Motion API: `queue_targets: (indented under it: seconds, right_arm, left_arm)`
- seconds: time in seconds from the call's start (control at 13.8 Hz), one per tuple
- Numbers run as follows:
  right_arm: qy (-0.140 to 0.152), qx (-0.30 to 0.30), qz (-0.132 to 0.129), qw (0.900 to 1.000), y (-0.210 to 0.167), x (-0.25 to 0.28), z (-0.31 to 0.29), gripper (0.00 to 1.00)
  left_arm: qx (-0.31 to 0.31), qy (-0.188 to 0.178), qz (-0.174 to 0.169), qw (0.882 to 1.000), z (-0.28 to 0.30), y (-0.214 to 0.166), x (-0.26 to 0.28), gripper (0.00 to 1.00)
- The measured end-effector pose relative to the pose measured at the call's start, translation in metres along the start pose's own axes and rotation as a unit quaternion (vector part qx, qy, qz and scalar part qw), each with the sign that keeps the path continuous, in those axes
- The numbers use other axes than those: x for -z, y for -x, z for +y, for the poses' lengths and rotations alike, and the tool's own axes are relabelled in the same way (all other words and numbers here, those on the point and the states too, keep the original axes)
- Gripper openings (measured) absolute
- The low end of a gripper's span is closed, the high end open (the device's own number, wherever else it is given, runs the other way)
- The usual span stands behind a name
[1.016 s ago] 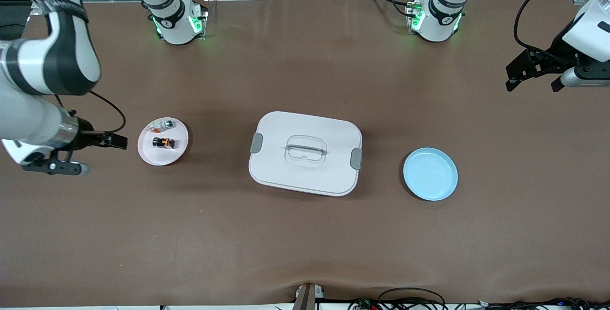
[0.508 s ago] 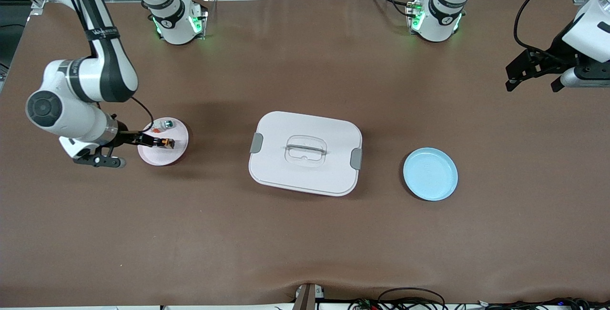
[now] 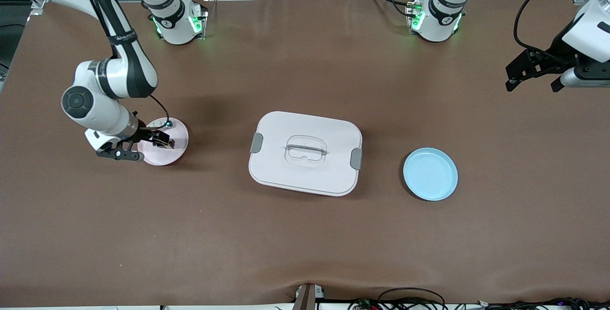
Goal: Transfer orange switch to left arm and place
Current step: 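Reach the right gripper down to the orange switch on the pink dish, then close the right gripper on the orange switch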
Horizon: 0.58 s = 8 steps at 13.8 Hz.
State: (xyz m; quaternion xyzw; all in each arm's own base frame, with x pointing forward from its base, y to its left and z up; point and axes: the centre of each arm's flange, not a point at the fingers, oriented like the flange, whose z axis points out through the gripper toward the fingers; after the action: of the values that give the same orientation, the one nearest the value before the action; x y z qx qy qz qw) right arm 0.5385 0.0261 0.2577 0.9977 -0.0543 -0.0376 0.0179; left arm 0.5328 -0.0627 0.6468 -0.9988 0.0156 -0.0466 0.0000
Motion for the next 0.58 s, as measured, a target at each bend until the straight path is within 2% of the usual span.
queue_targets:
  seconds: [0.29,0.58]
  right_arm:
    - [0.009,0.013,-0.006,1.000,0.000,-0.027,-0.004,1.00]
    - [0.016,0.026,0.002,1.000,0.004,-0.043,-0.003,1.00]
  left_arm:
    - [0.000,0.000,0.000,1.000,0.000,0.000,0.000,1.00]
    - [0.000,0.000,0.000,1.000,0.000,0.000,0.000,1.00]
